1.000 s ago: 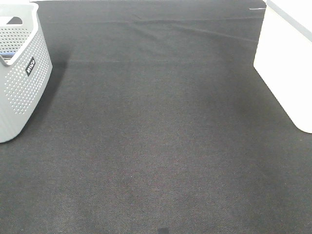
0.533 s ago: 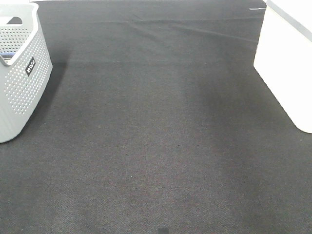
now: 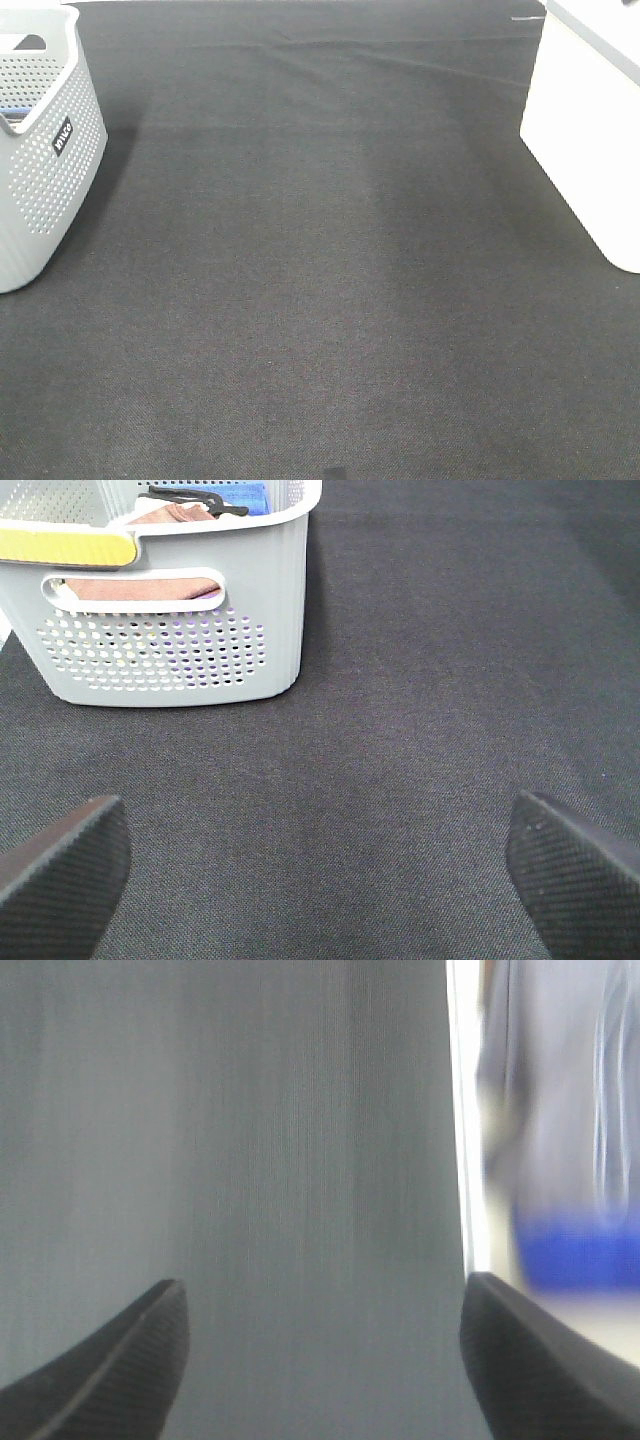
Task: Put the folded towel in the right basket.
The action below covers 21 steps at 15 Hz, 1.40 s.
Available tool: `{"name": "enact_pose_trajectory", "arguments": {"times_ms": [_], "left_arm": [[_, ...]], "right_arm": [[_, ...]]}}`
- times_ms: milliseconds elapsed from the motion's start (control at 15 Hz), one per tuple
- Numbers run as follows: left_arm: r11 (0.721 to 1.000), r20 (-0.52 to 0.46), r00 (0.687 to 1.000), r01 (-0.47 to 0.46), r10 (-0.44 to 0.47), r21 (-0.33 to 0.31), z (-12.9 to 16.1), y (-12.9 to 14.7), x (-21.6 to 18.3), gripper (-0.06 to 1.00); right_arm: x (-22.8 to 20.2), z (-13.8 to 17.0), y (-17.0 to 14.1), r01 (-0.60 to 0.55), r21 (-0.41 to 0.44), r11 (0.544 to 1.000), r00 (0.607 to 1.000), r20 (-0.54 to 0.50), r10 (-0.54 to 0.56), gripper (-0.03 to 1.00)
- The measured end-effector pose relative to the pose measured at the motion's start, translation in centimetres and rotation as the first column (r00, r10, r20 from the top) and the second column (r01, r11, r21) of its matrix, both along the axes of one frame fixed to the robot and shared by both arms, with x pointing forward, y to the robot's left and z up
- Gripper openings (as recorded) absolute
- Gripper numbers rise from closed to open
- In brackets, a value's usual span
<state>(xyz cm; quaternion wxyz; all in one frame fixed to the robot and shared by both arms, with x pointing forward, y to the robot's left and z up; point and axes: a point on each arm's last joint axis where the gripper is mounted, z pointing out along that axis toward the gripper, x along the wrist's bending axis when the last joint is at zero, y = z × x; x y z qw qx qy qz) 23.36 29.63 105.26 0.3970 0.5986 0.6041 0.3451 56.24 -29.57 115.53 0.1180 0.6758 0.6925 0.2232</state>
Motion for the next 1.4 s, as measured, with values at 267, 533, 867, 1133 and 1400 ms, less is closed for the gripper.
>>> {"name": "enact_pose_trajectory", "arguments": {"times_ms": [267,533,867,1133,1400], "left_arm": [[1.000,0.000,1.000,0.000,0.000,0.000,0.0,0.0,0.0,0.97],[1.000,0.000,1.000,0.000,0.000,0.000,0.0,0.0,0.0,0.97],[1.000,0.000,1.000,0.000,0.000,0.000,0.0,0.0,0.0,0.97],[1.000,0.000,1.000,0.000,0.000,0.000,0.0,0.0,0.0,0.97],[1.000,0.000,1.000,0.000,0.000,0.000,0.0,0.0,0.0,0.97]], "right_arm": [[-8.2,-3.3,0.3,0.000,0.003,1.000,0.994,-0.110,0.000,0.71],[-15.5,-7.9,0.5,0.005,0.000,1.000,0.983,-0.184,-0.005,0.71],[-22.2,-11.9,0.1,0.016,-0.085,0.996,0.997,-0.068,-0.022,0.71],[-26.8,-11.0,0.2,0.042,-0.093,0.995,0.976,0.218,-0.020,0.71],[-31.9,-10.0,0.4,0.070,-0.095,0.993,0.851,0.525,-0.010,0.71]]}}
